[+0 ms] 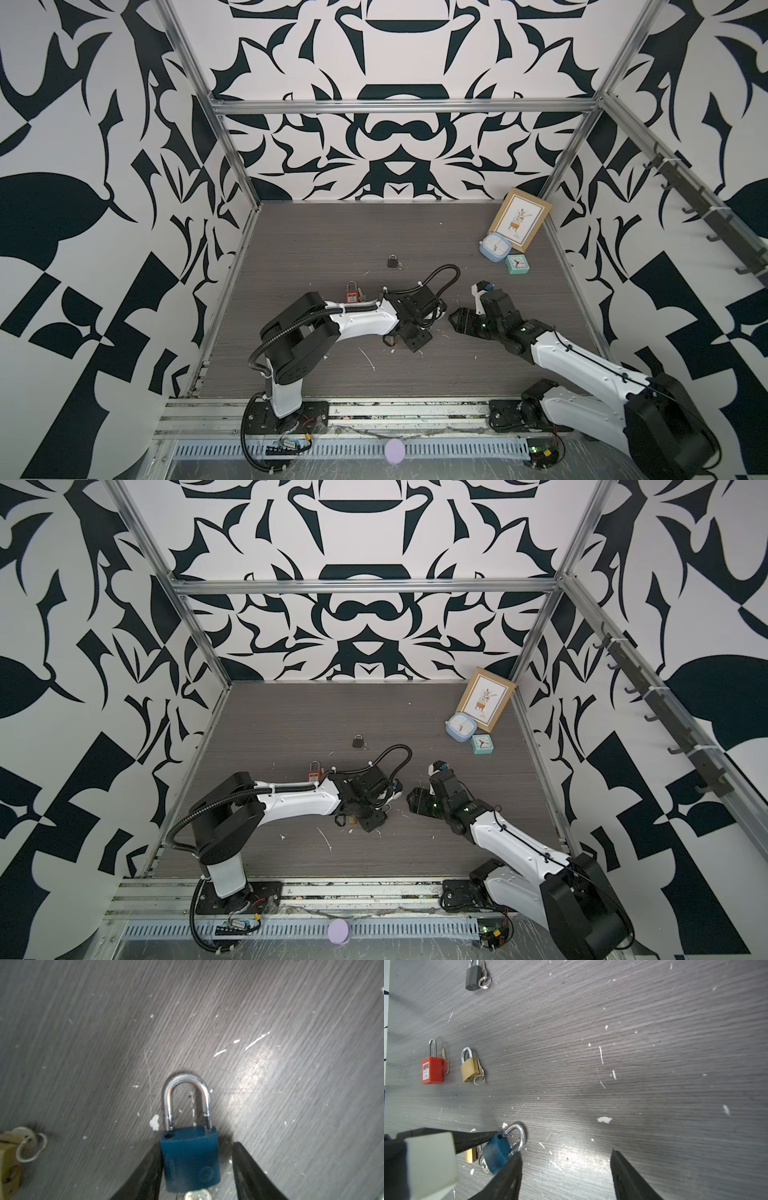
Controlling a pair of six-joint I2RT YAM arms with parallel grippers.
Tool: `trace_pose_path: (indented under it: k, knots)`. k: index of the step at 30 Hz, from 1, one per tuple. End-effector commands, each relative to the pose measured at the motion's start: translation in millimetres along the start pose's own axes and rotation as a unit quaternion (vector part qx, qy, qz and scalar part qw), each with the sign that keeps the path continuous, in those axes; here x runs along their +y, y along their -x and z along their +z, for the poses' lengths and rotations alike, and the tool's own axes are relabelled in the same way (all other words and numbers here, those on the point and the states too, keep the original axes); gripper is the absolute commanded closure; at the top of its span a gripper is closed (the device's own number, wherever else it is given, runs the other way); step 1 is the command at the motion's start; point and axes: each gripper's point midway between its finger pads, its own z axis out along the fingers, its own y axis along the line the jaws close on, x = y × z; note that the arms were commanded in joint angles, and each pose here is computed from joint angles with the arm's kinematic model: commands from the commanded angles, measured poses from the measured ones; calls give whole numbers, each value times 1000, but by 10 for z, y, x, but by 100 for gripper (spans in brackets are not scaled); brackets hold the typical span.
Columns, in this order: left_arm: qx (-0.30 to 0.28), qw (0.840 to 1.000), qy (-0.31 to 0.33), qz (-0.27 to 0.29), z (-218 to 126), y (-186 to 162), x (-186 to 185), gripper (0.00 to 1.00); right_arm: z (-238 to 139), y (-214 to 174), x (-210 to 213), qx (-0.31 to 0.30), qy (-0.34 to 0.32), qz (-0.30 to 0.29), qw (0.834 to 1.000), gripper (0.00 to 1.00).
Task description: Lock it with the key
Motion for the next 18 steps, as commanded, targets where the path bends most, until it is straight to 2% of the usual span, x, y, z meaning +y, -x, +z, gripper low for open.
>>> trace_pose_path:
  k: [1,12,18]
  knots:
    - [50,999,-15,-16,73,-337,-40,44,-13,62,-1,-10,-3,6,1000,31]
    - [51,998,4,-22,14,-387,21,42,6,70,22,-9,2,6,1000,31]
    - [52,998,4,-24,24,-385,20,44,1,76,23,-10,2,4,1000,31]
